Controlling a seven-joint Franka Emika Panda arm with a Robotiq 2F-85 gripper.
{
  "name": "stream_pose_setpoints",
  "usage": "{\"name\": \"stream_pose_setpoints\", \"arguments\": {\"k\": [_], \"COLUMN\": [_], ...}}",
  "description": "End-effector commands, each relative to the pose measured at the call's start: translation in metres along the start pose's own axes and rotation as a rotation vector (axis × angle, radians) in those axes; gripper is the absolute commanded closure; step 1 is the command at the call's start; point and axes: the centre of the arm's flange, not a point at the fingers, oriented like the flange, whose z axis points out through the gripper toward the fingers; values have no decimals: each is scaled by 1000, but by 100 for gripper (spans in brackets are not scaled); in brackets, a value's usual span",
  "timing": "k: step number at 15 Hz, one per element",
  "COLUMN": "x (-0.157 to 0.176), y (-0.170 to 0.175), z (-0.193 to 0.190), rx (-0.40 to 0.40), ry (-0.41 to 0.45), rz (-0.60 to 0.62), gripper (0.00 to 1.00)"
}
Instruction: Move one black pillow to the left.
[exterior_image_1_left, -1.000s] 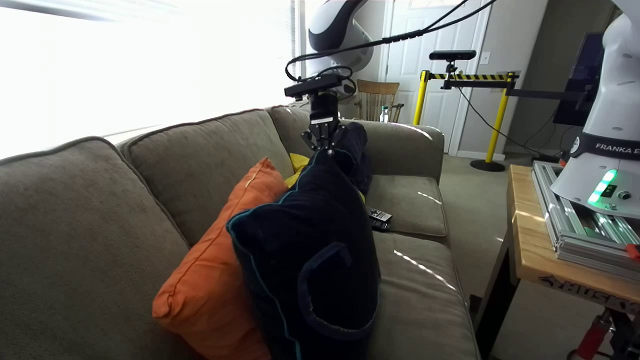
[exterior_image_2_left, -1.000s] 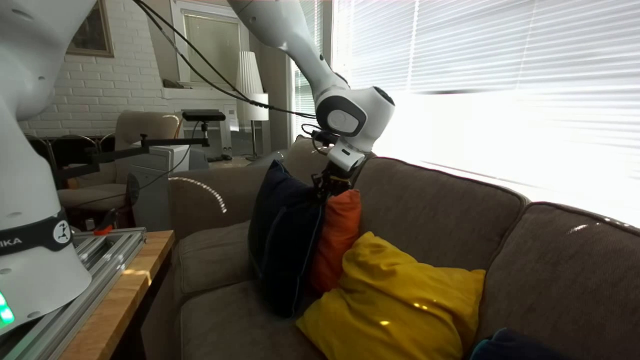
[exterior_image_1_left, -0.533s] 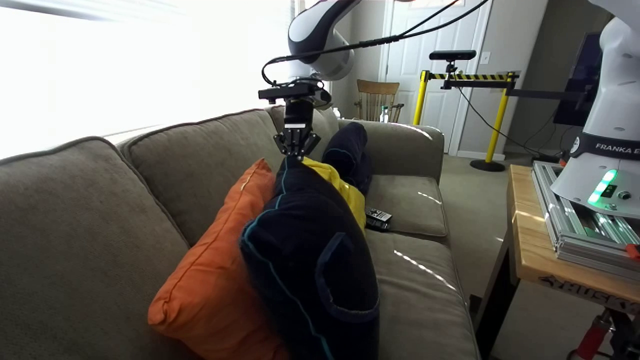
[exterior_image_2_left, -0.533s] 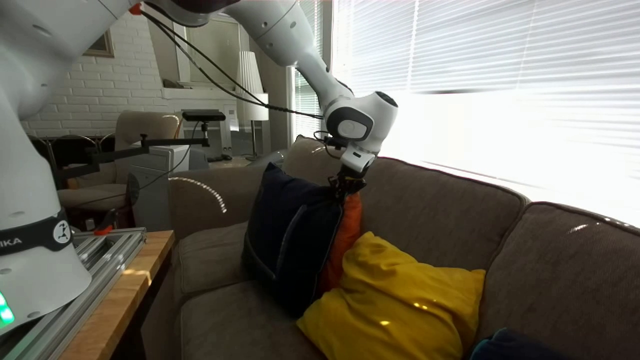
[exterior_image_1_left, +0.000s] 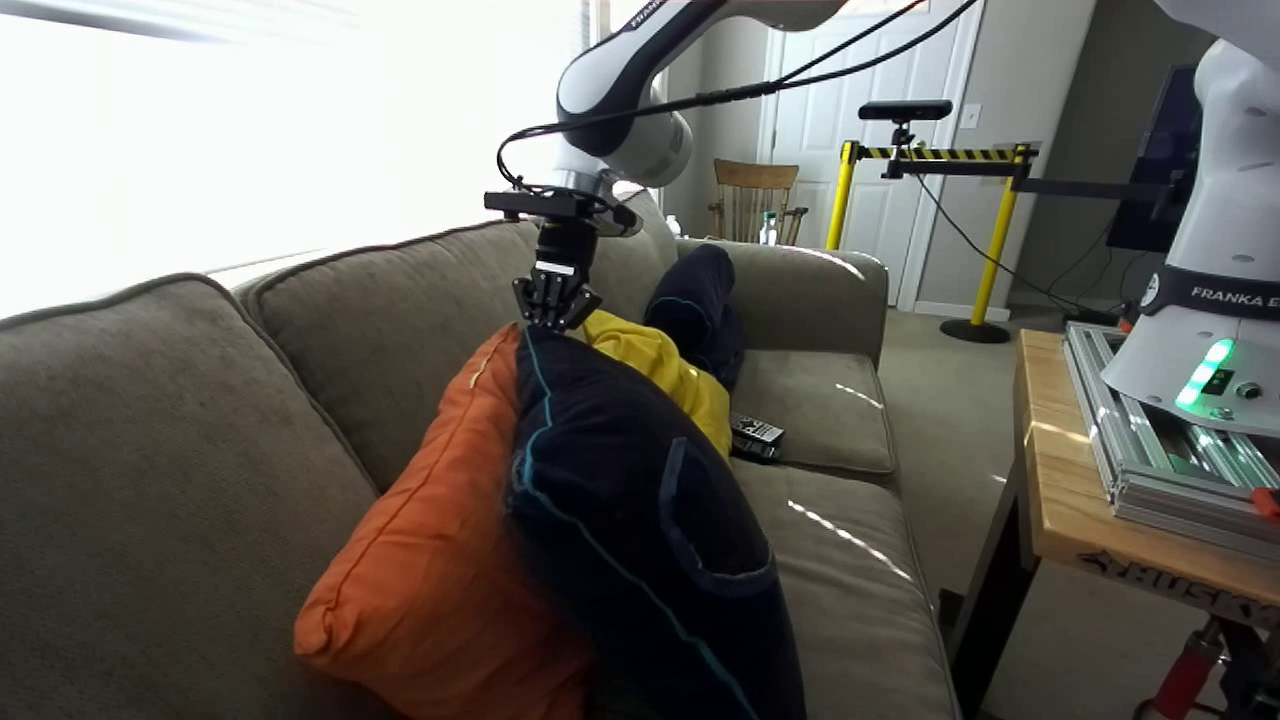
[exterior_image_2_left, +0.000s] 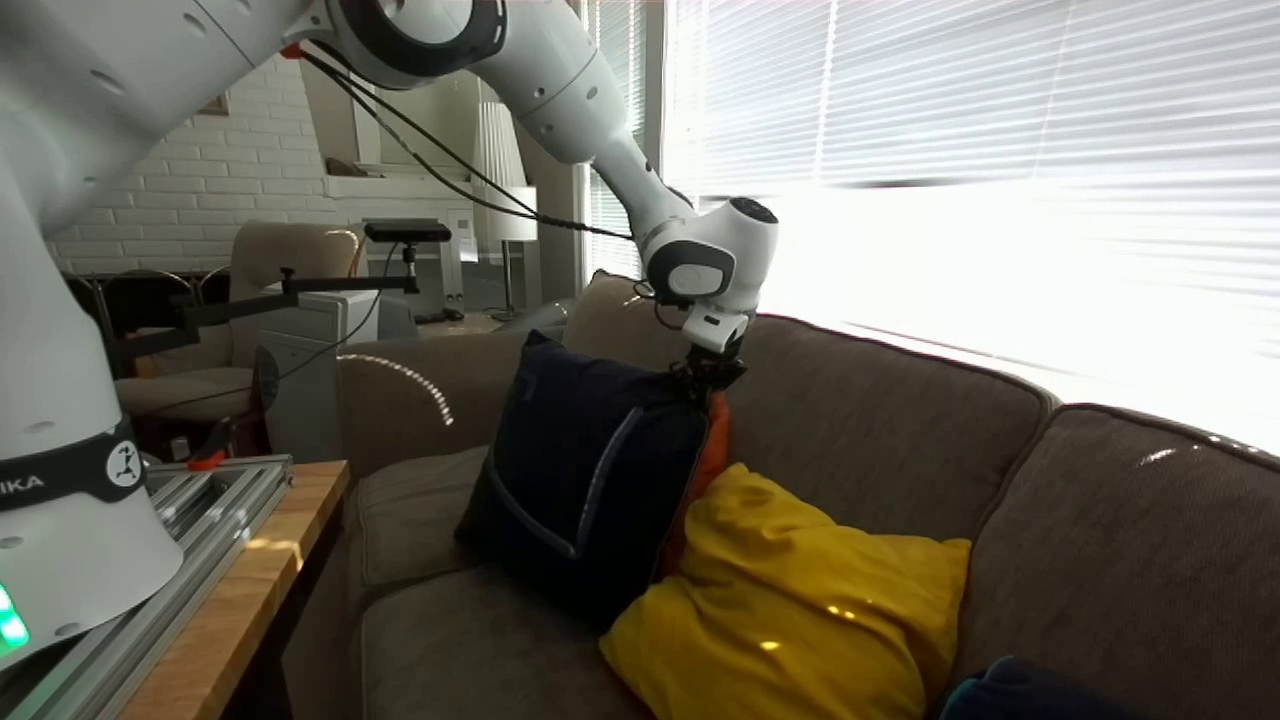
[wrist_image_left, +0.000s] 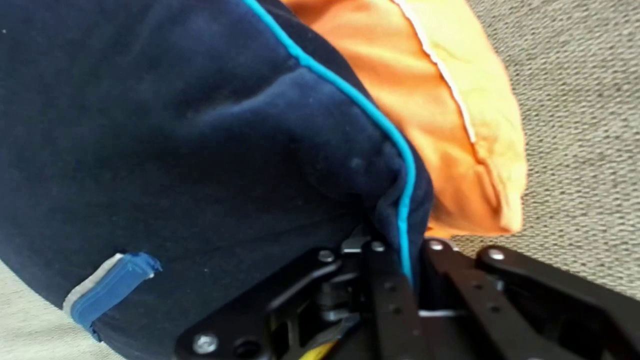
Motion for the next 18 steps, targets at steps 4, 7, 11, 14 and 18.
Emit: {"name": "stream_pose_setpoints", "arguments": {"k": [4, 7, 11, 14, 18], "x": [-6, -5, -5, 9, 45], "y": [-10, -8, 3, 13, 21], "z": [4, -11, -58, -106, -168], "rx": [100, 140, 197, 198, 134], "ry": [21, 16, 27, 50, 127], "rz": [13, 17, 20, 19, -72], "gripper": [47, 26, 1, 0, 0]}}
